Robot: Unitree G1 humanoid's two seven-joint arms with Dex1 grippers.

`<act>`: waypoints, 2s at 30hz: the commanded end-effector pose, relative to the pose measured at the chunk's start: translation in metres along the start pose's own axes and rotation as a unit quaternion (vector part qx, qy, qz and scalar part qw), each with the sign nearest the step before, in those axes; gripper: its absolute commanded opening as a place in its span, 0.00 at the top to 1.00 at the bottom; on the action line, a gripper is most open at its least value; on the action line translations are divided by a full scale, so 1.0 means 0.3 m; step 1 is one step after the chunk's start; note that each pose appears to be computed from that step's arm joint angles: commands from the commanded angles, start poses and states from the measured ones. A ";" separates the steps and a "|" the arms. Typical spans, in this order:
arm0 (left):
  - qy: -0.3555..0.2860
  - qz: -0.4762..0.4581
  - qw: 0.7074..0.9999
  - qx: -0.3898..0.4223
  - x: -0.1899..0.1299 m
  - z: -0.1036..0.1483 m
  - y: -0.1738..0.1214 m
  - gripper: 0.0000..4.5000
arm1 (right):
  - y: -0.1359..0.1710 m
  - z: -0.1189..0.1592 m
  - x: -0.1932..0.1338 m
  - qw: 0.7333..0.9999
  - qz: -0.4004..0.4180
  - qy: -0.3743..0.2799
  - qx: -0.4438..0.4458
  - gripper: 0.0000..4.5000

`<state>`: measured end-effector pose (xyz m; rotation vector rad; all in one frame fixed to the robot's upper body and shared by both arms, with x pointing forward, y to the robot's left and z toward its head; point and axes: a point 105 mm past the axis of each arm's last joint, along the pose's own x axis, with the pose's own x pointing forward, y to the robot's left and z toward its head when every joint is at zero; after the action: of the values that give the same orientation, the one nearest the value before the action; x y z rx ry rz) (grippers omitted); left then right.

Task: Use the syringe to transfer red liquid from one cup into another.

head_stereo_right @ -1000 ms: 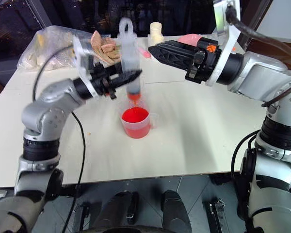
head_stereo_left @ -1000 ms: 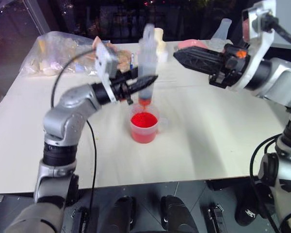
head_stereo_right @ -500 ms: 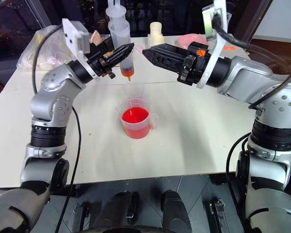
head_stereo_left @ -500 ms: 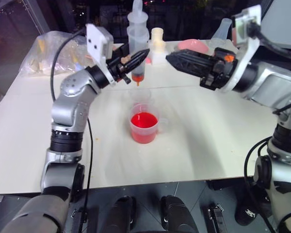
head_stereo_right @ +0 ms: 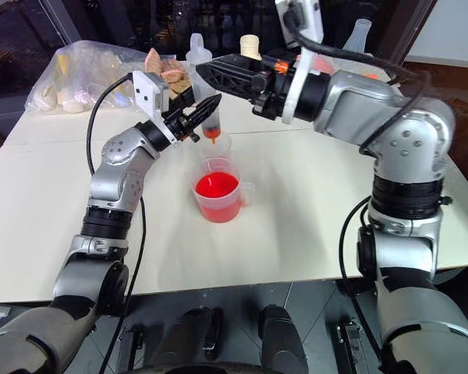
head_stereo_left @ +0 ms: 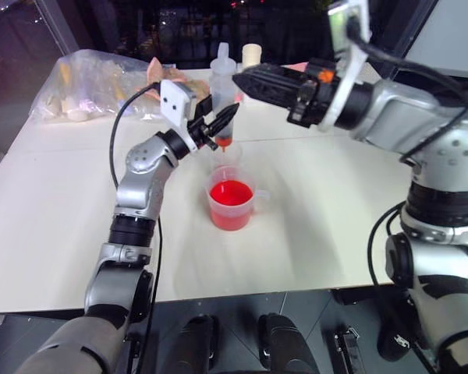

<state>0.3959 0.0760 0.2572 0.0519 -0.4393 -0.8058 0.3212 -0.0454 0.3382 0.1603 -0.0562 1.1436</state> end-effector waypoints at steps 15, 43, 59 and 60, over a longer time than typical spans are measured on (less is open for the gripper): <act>-0.025 -0.007 1.000 0.010 0.011 0.039 -0.024 0.67 | -0.061 0.077 0.093 0.998 -0.035 -0.017 -0.045 0.57; -0.033 -0.018 0.999 -0.005 0.026 0.072 -0.030 0.67 | -0.103 -0.037 0.150 0.999 -0.034 0.034 0.000 0.99; -0.037 -0.016 0.999 -0.009 0.010 0.121 -0.022 0.67 | -0.155 -0.111 0.161 0.996 -0.056 0.051 0.036 0.99; -0.037 -0.015 0.999 -0.009 0.009 0.122 -0.022 0.67 | -0.158 -0.116 0.161 0.996 -0.057 0.052 0.038 0.99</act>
<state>0.3959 0.0745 0.2467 0.0080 -0.3290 -0.8243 0.3794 -0.0201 0.3236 0.1670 0.0172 1.0422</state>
